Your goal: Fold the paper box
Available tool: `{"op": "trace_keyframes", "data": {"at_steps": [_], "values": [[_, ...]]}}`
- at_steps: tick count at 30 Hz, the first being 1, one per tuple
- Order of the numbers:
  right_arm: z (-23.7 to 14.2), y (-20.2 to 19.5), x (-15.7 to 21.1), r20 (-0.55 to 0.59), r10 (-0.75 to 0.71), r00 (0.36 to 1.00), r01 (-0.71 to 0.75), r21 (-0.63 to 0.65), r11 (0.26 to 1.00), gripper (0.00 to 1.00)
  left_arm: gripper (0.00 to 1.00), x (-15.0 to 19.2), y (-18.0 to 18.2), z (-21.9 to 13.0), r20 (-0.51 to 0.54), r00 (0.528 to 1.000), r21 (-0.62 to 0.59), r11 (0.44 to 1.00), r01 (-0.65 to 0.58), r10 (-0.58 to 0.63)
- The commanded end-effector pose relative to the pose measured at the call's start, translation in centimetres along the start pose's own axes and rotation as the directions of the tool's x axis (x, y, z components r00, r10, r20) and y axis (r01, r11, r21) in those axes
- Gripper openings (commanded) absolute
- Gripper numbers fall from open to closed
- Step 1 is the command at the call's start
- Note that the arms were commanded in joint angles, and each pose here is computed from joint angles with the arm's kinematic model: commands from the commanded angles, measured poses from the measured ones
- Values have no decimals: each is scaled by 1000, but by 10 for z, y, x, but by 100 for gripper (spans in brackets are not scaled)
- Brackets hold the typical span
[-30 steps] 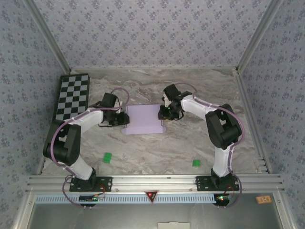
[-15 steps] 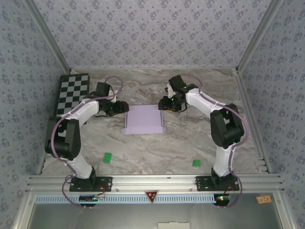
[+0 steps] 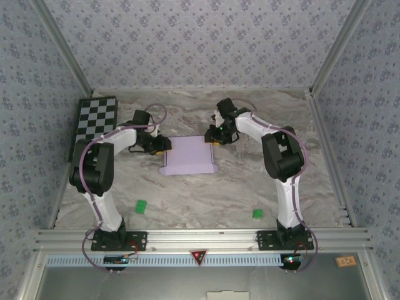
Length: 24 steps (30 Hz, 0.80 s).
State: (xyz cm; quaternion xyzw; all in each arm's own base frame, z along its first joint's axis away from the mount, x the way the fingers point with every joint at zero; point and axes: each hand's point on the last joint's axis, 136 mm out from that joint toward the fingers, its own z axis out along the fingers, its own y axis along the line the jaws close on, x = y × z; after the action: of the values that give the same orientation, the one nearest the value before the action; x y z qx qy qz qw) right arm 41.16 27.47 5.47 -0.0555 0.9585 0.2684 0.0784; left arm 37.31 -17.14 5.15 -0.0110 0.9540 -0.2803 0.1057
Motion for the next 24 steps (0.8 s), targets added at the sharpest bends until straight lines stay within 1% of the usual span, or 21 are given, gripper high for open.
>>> {"op": "trace_keyframes", "data": {"at_steps": [1,3,6,11,16,18,21,24], "values": [[18,8,16,-65,-19,998,18,-17,1000,25,33,13,-14,17,-57,998,35,999,-21,23],[17,10,23,-74,-25,997,24,-15,1000,20,29,21,-17,21,-67,998,37,999,-20,23],[10,4,33,-76,-34,997,36,23,999,18,25,32,-22,20,-64,998,42,999,-23,26],[-6,-8,63,-97,-38,995,44,64,997,19,25,63,-28,15,-78,997,45,999,-20,24],[-23,-18,84,-88,-39,995,48,103,994,23,27,87,-35,11,-78,997,35,999,-24,27],[-27,-22,89,-75,-33,997,41,116,992,27,30,92,-34,10,-73,997,28,999,-23,25],[-31,-29,93,-61,-19,998,27,135,990,33,41,88,-27,1,-50,998,-23,999,-41,40],[-43,-31,90,-28,-45,999,49,160,986,41,50,77,-23,-14,-24,997,-76,994,-75,73]]}}
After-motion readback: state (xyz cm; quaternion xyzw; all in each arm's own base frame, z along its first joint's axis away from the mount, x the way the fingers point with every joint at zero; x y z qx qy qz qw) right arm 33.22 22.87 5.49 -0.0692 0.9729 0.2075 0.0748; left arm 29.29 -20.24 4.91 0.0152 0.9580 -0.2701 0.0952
